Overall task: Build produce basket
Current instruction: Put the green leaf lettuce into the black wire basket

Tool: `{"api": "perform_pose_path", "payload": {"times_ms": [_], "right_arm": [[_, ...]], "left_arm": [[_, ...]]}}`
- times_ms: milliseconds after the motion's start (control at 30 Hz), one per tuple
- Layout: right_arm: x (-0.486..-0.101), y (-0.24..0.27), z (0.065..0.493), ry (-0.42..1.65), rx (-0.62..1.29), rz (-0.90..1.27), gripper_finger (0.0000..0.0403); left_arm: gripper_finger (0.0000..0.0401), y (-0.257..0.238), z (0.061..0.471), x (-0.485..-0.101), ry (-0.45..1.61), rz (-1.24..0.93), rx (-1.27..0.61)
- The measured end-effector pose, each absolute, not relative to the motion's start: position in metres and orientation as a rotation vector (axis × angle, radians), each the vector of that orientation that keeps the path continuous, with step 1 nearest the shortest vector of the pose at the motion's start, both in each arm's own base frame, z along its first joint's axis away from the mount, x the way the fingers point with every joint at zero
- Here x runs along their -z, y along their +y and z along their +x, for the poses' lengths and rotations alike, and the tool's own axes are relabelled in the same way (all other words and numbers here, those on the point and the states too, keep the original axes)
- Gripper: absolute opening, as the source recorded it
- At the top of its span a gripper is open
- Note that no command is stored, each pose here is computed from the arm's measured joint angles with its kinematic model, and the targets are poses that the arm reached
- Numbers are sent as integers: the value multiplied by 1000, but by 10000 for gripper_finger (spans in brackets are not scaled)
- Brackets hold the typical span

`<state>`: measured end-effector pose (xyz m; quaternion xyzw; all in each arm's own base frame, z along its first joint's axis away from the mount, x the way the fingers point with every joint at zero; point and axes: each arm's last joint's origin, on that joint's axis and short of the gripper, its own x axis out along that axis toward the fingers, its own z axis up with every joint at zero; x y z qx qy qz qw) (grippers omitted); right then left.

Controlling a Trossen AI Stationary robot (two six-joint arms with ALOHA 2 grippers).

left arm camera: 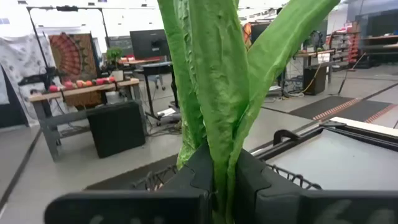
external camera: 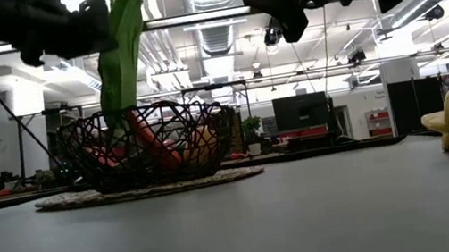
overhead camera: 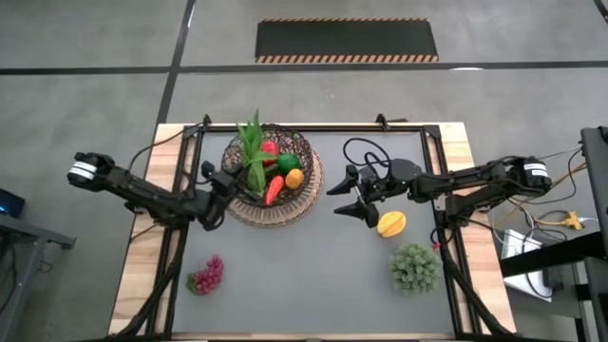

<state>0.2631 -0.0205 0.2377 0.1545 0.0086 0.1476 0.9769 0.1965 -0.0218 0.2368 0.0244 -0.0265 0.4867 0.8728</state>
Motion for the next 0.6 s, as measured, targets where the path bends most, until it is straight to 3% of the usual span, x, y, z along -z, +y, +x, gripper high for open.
{"api": "perform_pose_path", "payload": {"times_ms": [600], "right_arm": [[-237, -20, 263, 20, -297, 314, 298]], "left_arm": [[35, -21, 196, -207, -19, 28, -1032]]}}
